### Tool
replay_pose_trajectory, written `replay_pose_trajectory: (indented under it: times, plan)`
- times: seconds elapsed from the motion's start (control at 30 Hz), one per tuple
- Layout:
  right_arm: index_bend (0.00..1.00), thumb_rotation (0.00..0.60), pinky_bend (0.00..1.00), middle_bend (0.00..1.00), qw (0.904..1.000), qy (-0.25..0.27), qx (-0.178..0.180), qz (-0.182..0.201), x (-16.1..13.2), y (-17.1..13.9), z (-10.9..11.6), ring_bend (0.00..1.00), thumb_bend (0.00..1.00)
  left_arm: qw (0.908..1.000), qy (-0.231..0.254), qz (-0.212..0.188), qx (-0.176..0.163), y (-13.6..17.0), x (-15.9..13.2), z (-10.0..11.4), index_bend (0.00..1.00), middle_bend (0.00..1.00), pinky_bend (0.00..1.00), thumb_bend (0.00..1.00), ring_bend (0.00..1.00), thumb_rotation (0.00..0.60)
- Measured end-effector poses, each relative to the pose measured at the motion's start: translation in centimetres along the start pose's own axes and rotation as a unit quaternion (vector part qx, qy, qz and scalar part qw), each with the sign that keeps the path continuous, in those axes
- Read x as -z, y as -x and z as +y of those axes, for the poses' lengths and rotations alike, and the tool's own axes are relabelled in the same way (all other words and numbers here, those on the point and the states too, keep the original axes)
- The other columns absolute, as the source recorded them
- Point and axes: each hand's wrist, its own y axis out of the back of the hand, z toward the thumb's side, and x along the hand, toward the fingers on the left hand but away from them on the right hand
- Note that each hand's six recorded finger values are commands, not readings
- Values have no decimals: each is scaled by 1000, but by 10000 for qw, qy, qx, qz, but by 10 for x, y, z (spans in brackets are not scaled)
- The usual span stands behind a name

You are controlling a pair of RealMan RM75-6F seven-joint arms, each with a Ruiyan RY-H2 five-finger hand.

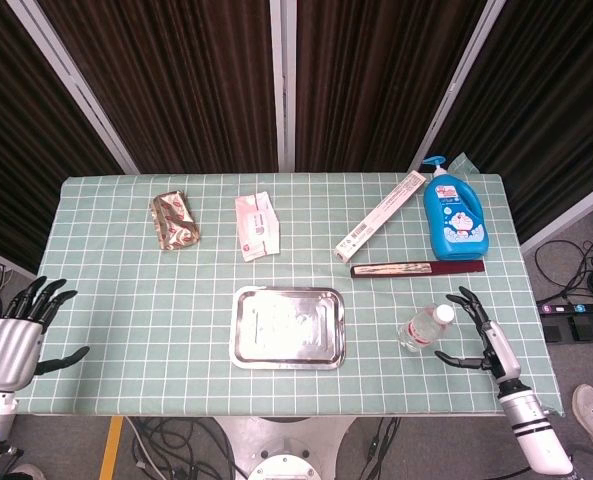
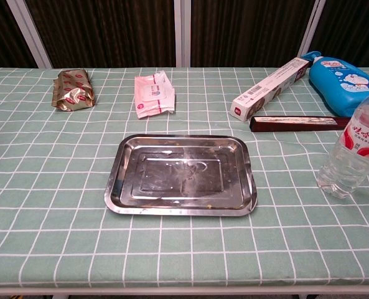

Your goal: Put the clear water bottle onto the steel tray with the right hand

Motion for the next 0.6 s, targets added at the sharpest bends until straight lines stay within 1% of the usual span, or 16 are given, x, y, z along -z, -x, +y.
replay_pose_trajectory:
  times: [0.3,0.4,0.47,0.5,0.53,0.57,0.6]
  plan:
    - [0,600,37,133,9994,-145,-313,81,-5,27,-22,26,0,10000,-38,-18,32,-2,2,-1,263,229,186,68,97,484]
    - [5,600,66,157,9989,-155,-414,139,-8,36,-31,42,0,10000,-56,-18,29,-2,3,0,262,229,186,68,98,482]
    - [66,600,108,212,9987,-155,-455,161,-10,41,-37,81,8,10000,-61,-5,32,-2,4,1,262,229,186,68,97,480]
    - [120,600,136,248,9986,-143,-477,164,-11,44,-39,107,17,10000,-57,2,34,-2,5,1,262,229,186,68,98,482]
    - [149,600,151,265,9986,-126,-492,157,-11,45,-41,119,23,10000,-55,7,38,-2,5,0,262,229,186,68,98,481]
    - [205,600,183,297,9986,-106,-504,146,-11,46,-42,144,36,10000,-54,12,47,-1,5,0,262,229,186,68,98,481]
    - [233,600,200,311,9985,-90,-524,128,-11,48,-44,156,44,10000,-53,13,54,-1,5,0,262,229,186,68,98,483]
